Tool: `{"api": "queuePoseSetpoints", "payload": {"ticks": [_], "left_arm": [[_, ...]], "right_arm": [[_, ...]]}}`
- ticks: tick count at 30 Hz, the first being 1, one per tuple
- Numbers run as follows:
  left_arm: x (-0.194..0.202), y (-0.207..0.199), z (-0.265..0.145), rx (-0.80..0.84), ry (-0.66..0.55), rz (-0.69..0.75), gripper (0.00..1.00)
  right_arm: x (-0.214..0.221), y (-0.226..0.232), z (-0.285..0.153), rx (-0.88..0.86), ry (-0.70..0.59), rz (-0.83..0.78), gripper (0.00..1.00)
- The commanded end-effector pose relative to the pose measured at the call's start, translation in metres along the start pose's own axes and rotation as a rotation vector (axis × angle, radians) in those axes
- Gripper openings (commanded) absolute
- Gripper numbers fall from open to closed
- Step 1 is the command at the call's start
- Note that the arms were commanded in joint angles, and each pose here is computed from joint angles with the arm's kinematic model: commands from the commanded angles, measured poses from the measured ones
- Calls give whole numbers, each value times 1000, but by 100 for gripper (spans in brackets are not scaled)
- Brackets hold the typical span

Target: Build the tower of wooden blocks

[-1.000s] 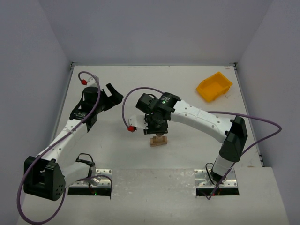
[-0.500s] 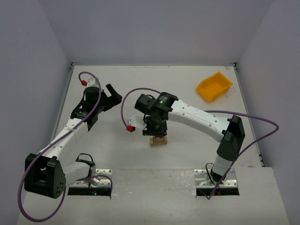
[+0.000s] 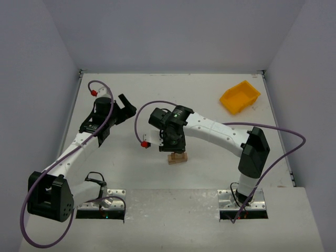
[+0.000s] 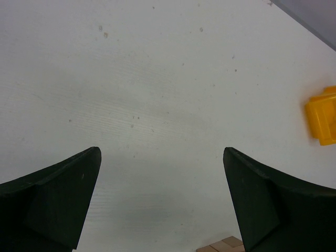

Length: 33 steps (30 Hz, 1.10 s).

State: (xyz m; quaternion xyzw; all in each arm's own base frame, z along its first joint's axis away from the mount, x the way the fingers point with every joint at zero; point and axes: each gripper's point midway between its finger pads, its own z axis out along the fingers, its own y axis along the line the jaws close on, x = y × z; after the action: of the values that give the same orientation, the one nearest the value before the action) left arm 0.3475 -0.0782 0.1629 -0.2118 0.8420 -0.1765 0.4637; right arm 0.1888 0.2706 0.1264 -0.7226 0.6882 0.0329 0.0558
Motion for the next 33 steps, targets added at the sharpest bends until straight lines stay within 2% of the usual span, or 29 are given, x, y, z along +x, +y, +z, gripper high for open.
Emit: {"api": "queuePoseSetpoints", "payload": {"ticks": [1,24,33], "left_arm": [[-15,-7,0,18,-49,3,100],[-14,-5,-1,17,-45,5,100],[-14,-5,-1,18,-48,0,100]], "right_arm": [[-2,-6,3,32,0,6,2],[0,-10,12,47,21,9,4],[0,-10,11,46,16,6,8]]}}
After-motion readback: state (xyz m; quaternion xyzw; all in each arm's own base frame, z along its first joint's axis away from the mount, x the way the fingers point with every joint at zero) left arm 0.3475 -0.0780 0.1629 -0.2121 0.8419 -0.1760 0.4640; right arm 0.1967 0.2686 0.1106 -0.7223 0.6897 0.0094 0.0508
